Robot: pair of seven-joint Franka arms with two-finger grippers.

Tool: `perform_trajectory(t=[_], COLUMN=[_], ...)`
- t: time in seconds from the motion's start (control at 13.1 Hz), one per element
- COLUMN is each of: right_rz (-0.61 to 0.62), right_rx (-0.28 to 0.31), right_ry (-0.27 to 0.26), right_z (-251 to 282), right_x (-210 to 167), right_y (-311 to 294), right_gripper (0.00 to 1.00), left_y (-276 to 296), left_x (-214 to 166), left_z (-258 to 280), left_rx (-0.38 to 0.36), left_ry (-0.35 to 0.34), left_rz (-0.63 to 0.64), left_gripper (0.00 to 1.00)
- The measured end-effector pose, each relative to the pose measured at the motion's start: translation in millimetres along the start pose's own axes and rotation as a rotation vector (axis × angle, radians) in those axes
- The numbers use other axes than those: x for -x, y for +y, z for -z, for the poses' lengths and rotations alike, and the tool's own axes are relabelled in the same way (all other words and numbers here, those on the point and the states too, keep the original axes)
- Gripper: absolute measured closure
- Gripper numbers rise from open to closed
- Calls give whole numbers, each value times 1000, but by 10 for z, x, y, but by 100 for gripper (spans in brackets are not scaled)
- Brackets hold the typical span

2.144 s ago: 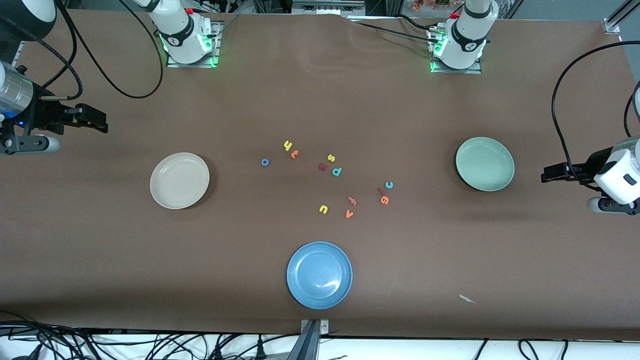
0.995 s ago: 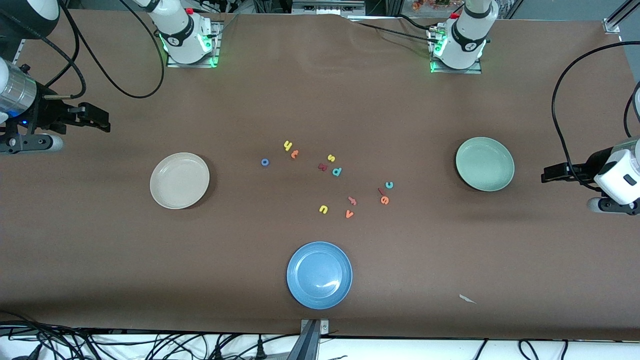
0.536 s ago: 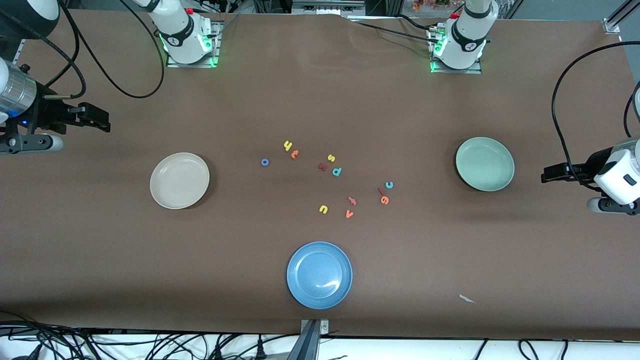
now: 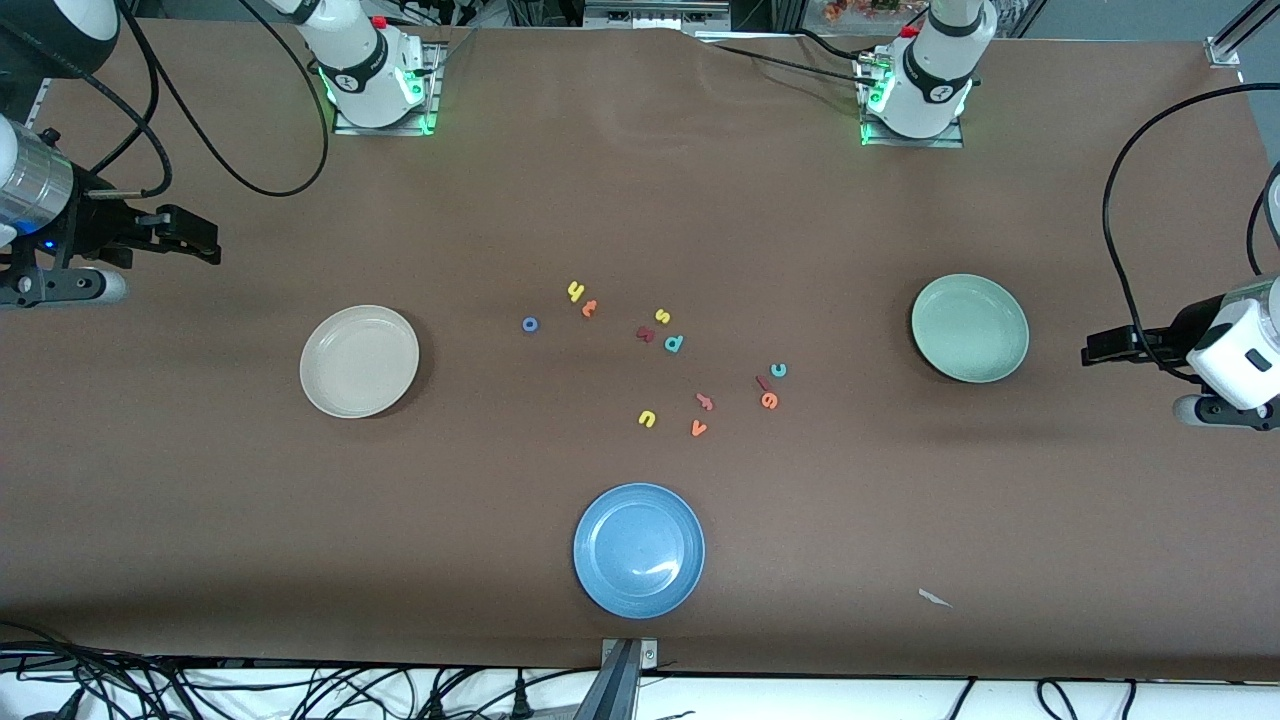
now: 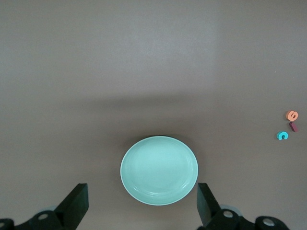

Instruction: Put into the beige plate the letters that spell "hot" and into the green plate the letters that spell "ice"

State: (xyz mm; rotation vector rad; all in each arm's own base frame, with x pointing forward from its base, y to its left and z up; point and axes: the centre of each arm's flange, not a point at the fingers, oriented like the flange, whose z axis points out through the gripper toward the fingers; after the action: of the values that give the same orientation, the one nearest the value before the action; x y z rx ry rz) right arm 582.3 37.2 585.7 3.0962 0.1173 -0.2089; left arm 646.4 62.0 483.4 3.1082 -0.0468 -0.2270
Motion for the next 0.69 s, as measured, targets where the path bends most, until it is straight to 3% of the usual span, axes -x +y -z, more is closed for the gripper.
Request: perform_trajectory(t=[0.69], right_rz=[0], right_rx=[0], right_ry=[0], right_z=[0], right_x=[0], right_y=[0], right_gripper=[0], left_y=[34], left_x=[-4], left_z=[-1], left_rx=[-1], left_ry=[0], left_rz=[-5], left_gripper=[0])
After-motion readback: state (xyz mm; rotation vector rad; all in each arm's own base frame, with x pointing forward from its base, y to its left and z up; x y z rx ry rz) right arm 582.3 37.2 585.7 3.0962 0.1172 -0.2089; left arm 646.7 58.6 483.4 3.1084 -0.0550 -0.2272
